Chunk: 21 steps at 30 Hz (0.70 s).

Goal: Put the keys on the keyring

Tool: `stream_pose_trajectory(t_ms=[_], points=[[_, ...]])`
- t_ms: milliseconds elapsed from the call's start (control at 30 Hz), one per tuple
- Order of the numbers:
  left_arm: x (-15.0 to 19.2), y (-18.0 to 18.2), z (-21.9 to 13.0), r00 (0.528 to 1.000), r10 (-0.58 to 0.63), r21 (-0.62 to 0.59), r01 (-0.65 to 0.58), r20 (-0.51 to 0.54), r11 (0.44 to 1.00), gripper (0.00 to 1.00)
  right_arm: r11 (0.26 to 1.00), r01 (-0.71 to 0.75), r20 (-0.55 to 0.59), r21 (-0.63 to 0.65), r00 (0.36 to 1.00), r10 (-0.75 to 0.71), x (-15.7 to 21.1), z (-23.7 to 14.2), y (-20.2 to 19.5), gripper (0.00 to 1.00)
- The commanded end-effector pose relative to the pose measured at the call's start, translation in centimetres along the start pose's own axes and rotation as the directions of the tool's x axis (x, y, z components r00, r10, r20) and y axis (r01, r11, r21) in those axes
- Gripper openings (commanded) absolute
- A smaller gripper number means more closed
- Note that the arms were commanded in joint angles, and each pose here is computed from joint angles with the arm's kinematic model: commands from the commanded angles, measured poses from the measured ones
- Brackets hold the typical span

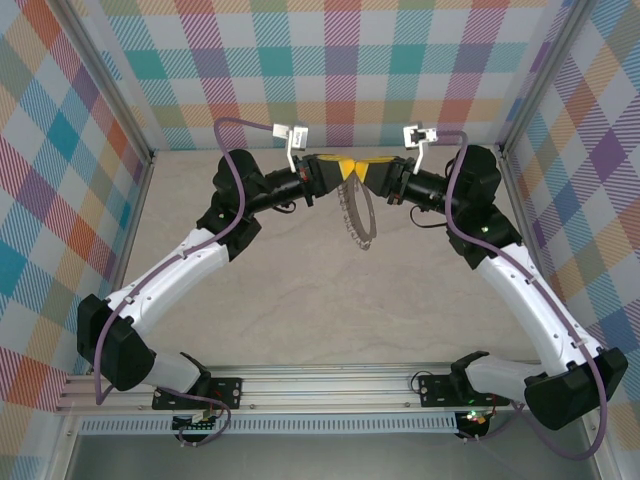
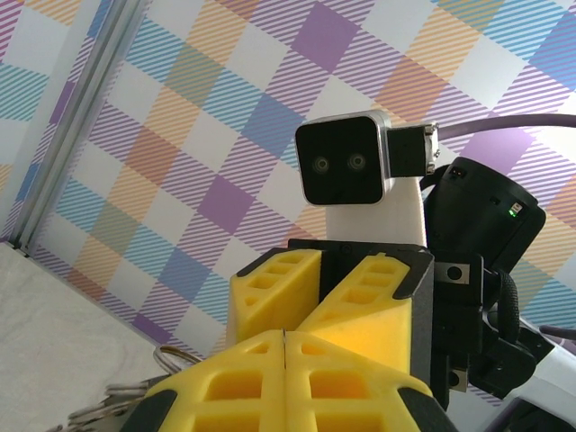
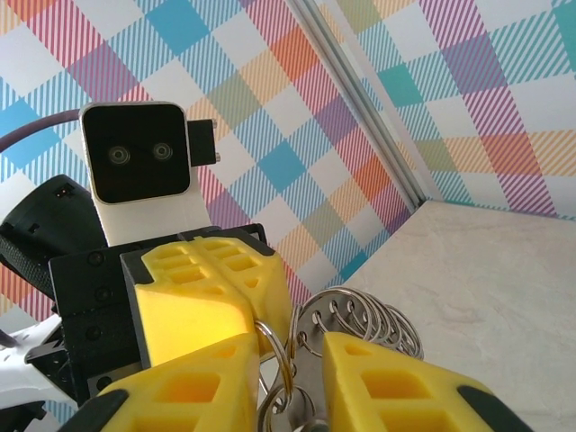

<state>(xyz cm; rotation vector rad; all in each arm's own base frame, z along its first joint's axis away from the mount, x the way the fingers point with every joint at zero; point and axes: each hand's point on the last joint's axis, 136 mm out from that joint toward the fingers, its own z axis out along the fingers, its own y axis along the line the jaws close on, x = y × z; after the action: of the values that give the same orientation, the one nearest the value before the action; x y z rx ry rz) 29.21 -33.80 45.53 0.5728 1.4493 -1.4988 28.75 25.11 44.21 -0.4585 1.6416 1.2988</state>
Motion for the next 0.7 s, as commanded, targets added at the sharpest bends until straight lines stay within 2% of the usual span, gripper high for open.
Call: stream_pose_trajectory(t_ms=[0, 167, 333, 433, 500, 600, 667], points=[[-1.3, -2.8, -0.2, 0.998, 0.046, 0.073, -0.049, 0.041, 0.996, 0.0, 0.998, 0.045, 0.039, -0.053, 0.998, -0.043, -1.9, -0.2, 1.8, 0.18], [-1.2, -2.9, -0.1, 0.998, 0.044, 0.077, -0.046, 0.033, 0.996, 0.0, 0.997, 0.055, 0.032, -0.053, 0.998, -0.053, -2.0, -0.2, 1.9, 0.0], [-1.1, -2.8, -0.3, 0.996, 0.084, 0.031, -0.084, -0.008, 0.996, 0.02, 0.995, 0.098, -0.011, -0.014, 0.995, -0.098, -2.0, -0.4, 1.9, 0.0], [-1.1, -2.8, -0.7, 0.988, 0.143, -0.006, -0.143, -0.064, 0.99, 0.28, 0.992, 0.124, -0.088, -0.003, 0.988, -0.123, -1.5, -0.4, 1.6, 0.0], [-1.1, -2.8, -1.2, 0.978, 0.179, -0.018, -0.182, -0.106, 0.983, 0.41, 0.99, 0.14, -0.138, -0.01, 0.98, -0.14, -1.0, -0.5, 1.6, 0.0], [-1.1, -2.7, -1.9, 0.964, 0.213, -0.022, -0.219, -0.16, 0.975, 0.51, 0.984, 0.178, -0.199, -0.011, 0.964, -0.177, -0.5, -0.8, 1.6, 0.0], [-1.1, -2.6, -2.3, 0.956, 0.23, -0.02, -0.237, -0.184, 0.971, 0.54, 0.98, 0.198, -0.23, -0.011, 0.953, -0.195, -0.2, -1.1, 1.6, 0.0]])
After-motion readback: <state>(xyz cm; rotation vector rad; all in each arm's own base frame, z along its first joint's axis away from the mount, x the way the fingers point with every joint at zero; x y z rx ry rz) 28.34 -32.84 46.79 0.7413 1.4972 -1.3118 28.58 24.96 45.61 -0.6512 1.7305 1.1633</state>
